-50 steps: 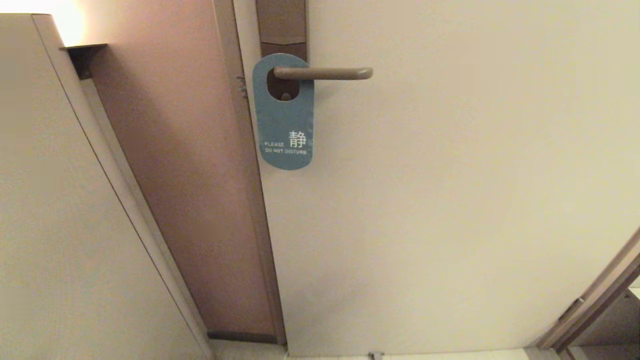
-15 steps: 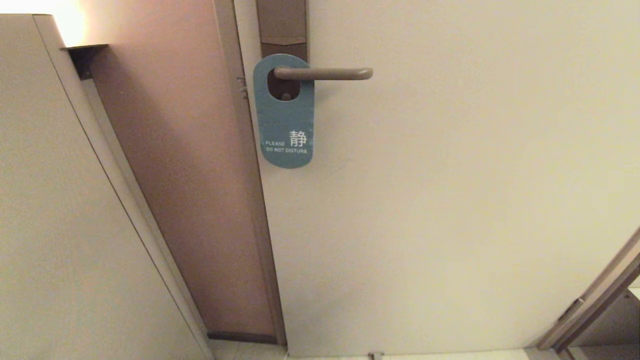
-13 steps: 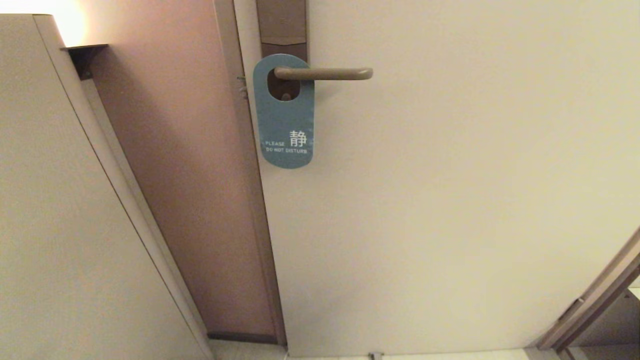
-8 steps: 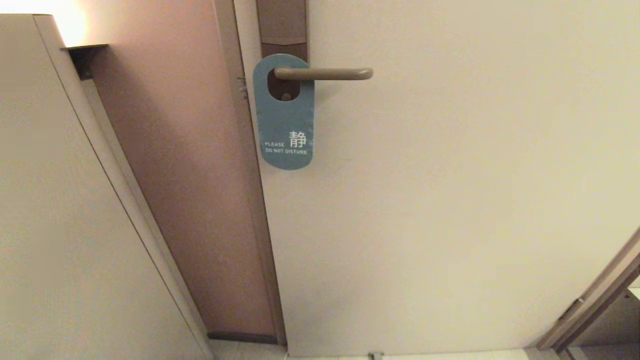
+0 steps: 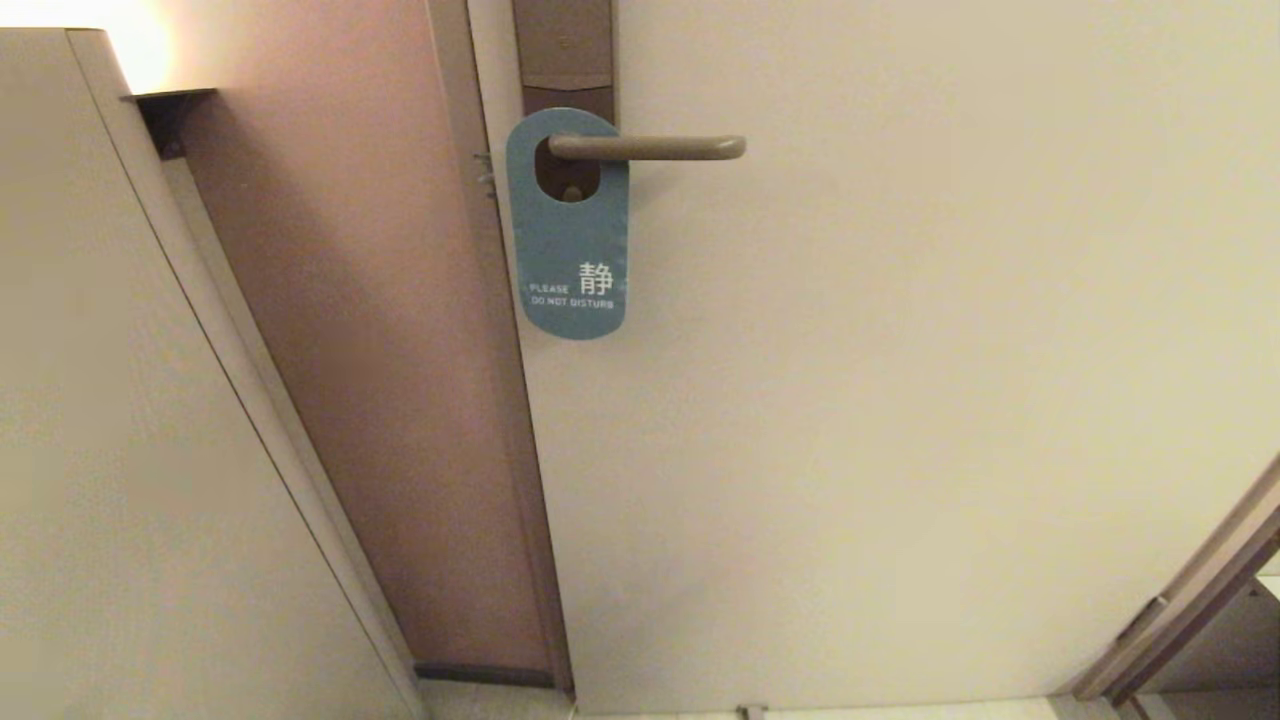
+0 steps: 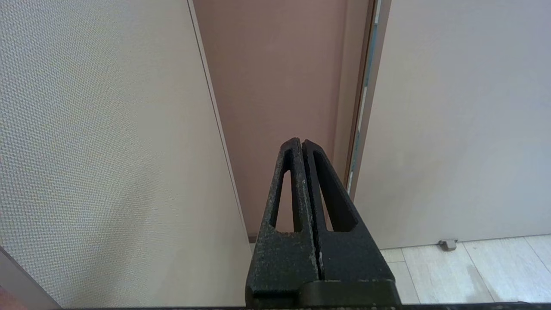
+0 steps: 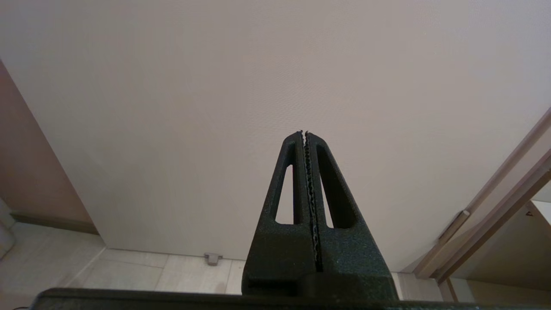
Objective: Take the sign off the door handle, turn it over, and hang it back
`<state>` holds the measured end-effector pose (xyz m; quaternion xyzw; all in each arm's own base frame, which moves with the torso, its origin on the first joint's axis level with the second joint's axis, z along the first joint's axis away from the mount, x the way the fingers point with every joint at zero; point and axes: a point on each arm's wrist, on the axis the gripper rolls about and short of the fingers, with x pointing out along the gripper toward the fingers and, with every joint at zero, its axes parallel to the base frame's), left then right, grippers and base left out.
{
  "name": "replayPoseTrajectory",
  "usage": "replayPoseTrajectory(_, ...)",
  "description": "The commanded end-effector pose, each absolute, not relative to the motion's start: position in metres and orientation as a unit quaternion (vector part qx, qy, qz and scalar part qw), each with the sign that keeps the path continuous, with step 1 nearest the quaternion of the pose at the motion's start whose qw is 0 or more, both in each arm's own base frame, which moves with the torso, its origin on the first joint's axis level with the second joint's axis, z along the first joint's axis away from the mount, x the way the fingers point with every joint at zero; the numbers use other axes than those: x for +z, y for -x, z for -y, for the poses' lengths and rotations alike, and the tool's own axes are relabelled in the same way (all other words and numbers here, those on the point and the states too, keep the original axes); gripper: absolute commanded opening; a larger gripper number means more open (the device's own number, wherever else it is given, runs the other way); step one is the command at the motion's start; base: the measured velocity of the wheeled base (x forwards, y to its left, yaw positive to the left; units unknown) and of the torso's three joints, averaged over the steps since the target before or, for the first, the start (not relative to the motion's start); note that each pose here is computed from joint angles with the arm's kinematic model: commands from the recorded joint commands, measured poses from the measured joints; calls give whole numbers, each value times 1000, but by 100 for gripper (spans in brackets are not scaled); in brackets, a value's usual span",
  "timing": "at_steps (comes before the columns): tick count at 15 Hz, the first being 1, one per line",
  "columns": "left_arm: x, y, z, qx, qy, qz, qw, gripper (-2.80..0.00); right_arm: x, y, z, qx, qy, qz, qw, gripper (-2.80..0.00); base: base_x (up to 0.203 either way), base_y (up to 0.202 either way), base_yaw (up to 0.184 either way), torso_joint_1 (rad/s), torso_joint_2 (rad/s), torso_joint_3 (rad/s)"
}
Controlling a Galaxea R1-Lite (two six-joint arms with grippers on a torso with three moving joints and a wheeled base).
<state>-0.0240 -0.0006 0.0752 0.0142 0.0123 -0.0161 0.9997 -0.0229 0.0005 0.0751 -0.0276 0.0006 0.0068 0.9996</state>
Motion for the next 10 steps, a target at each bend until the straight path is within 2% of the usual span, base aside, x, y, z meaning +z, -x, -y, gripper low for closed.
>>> replayPoseTrajectory(1,75,24,1,-16,-14,-13,1000,-280,75,23,-1,8,29,-1,1000,-280,0,0,0,0,0,0)
replayPoseTrajectory(10,75,24,1,-16,-14,-13,1000,-280,75,23,-1,6,27,-1,1000,-280,0,0,0,0,0,0)
